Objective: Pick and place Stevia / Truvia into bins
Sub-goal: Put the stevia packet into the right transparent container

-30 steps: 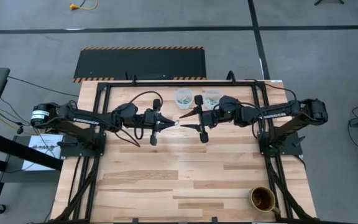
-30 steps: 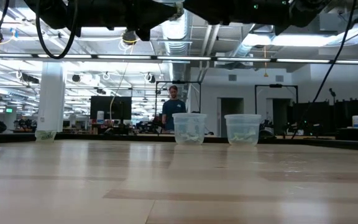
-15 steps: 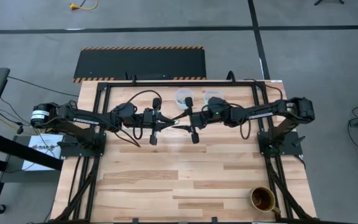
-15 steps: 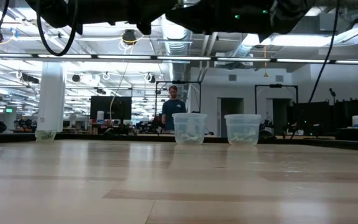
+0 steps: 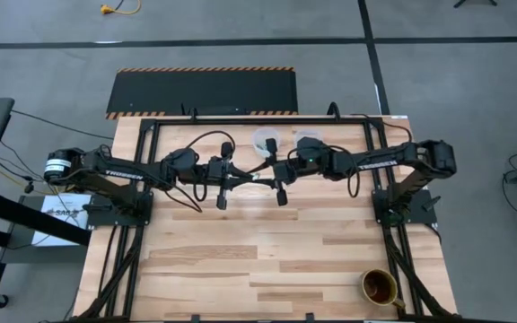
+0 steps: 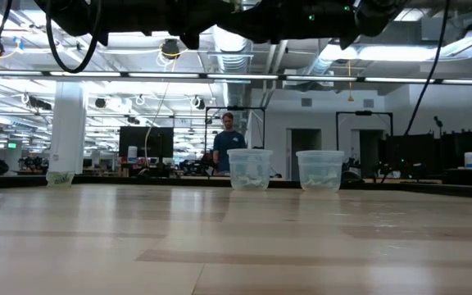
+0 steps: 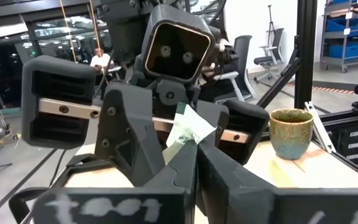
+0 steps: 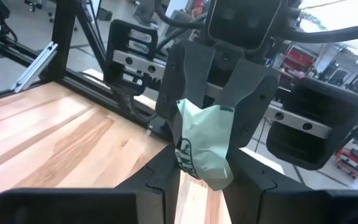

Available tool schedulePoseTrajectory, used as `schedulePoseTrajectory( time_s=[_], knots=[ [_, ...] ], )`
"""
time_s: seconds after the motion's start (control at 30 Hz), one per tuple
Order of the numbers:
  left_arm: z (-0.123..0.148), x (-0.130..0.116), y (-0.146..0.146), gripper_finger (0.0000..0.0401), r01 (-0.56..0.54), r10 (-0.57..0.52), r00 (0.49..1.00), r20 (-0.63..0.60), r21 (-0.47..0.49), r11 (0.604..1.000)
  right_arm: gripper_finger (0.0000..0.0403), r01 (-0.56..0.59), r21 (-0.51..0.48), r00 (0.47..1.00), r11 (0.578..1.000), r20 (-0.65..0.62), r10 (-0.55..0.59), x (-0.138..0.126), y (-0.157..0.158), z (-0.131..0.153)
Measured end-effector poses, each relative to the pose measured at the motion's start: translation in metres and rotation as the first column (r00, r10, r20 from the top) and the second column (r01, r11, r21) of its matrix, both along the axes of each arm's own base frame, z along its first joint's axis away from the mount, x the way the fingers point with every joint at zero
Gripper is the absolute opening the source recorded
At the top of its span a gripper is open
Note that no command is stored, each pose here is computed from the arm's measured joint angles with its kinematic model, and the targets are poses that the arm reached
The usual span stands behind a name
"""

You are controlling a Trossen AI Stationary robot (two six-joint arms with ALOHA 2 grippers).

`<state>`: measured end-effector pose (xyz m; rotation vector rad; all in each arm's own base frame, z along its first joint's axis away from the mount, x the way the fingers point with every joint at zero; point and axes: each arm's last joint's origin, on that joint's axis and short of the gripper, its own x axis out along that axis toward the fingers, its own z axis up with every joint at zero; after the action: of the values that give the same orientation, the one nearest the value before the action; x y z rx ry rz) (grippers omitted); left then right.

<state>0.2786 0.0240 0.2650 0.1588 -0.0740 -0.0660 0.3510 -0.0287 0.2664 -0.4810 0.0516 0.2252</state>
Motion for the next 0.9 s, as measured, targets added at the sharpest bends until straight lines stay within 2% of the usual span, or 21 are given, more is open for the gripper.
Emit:
schedulePoseTrajectory(
  time_s=[0.13, 0.33, 0.67, 0.9],
  knots=[
    [0.000, 0.000, 0.000, 0.0000, -0.004, 0.004, 1.000, -0.003, -0.001, 1.000, 0.0075, 0.000, 0.002, 1.000, 1.000, -0.016, 0.000, -0.001, 0.000, 0.000],
    [-0.001, 0.000, 0.001, 0.0000, -0.027, 0.027, 1.000, -0.006, -0.004, 1.000, 0.0010, 0.005, -0.001, 0.999, 1.000, -0.031, -0.005, -0.002, 0.000, -0.001],
    [0.006, -0.004, -0.005, 0.0005, -0.012, 0.012, 0.999, 0.036, -0.010, 1.000, 0.0002, 0.064, 0.001, 0.996, 0.998, -0.059, -0.064, -0.003, -0.010, -0.003],
    [0.024, -0.015, -0.015, 0.0051, 0.031, -0.033, 0.992, 0.119, 0.023, 0.999, 0.0000, 0.124, -0.001, 0.988, 0.992, -0.089, -0.124, -0.005, -0.024, -0.007]
  ],
)
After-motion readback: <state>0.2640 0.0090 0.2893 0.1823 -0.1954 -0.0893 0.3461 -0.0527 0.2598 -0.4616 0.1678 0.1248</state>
